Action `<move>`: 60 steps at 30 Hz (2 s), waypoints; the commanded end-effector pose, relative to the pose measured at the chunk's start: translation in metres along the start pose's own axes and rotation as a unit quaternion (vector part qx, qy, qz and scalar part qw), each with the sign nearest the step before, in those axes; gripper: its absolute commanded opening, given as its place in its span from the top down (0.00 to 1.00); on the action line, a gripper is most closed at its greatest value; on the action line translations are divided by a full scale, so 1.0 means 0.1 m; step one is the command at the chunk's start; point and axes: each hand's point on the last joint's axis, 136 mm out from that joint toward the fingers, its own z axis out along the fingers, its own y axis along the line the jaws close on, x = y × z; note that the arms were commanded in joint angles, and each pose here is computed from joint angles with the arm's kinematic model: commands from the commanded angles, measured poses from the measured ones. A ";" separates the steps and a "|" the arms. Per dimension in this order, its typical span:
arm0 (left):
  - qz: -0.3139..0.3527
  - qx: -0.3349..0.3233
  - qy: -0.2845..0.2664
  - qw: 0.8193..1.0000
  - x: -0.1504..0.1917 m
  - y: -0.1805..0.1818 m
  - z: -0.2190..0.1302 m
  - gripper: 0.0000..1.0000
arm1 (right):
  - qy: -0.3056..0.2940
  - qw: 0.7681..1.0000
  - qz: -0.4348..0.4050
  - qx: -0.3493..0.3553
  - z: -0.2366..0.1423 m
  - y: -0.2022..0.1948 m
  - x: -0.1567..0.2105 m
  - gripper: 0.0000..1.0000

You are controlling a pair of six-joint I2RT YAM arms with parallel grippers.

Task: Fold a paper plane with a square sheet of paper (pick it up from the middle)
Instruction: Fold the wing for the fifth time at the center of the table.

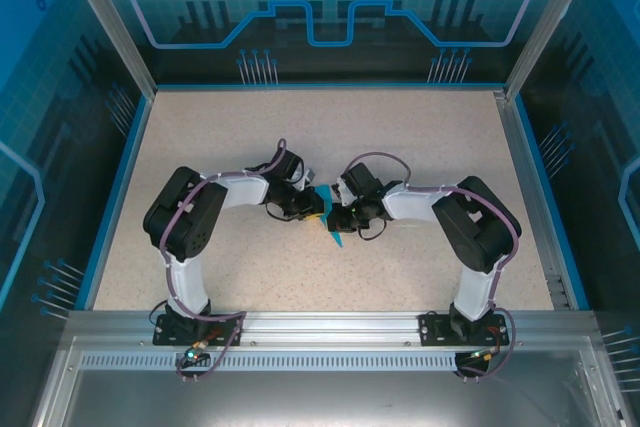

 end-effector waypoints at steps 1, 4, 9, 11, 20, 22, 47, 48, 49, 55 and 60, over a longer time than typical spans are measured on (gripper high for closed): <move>0.015 -0.048 0.002 0.999 -0.03 0.17 0.05 0.82 | 0.065 0.993 0.051 0.082 0.14 -0.53 0.41 0.94; 0.020 -0.072 -0.001 0.997 -0.05 0.25 0.05 0.83 | 0.075 0.991 0.052 0.093 0.14 -0.58 0.47 0.94; 0.036 -0.088 -0.012 0.995 -0.16 0.22 0.00 0.83 | 0.097 0.987 0.050 0.122 0.12 -0.74 0.63 0.94; 0.044 -0.093 -0.014 0.995 -0.21 0.20 -0.02 0.83 | 0.104 0.984 0.049 0.134 0.12 -0.80 0.68 0.95; 0.052 -0.093 -0.024 0.994 -0.49 0.21 -0.17 0.83 | 0.119 0.981 0.048 0.149 0.12 -0.91 0.82 0.95; 0.056 -0.087 -0.026 0.994 -0.54 0.20 -0.20 0.83 | 0.120 0.981 0.046 0.148 0.12 -0.90 0.81 0.95; 0.017 -0.168 -0.066 0.983 -0.78 0.66 -0.26 0.83 | 0.144 0.976 0.054 0.153 0.18 -1.01 0.97 0.96; 0.016 -0.162 -0.067 0.984 -0.80 0.61 -0.28 0.82 | 0.145 0.976 0.054 0.152 0.18 -1.00 0.97 0.96; 0.019 -0.146 -0.066 0.987 -0.80 0.51 -0.30 0.82 | 0.146 0.976 0.055 0.152 0.18 -1.01 0.98 0.95; 0.088 -0.035 -0.082 0.992 -0.59 -0.43 -0.53 0.78 | 0.151 0.975 0.057 0.151 0.20 -1.01 0.99 0.96; 0.056 -0.030 -0.067 0.996 -0.37 -0.40 -0.45 0.80 | 0.155 0.975 0.060 0.150 0.22 -1.01 1.00 0.96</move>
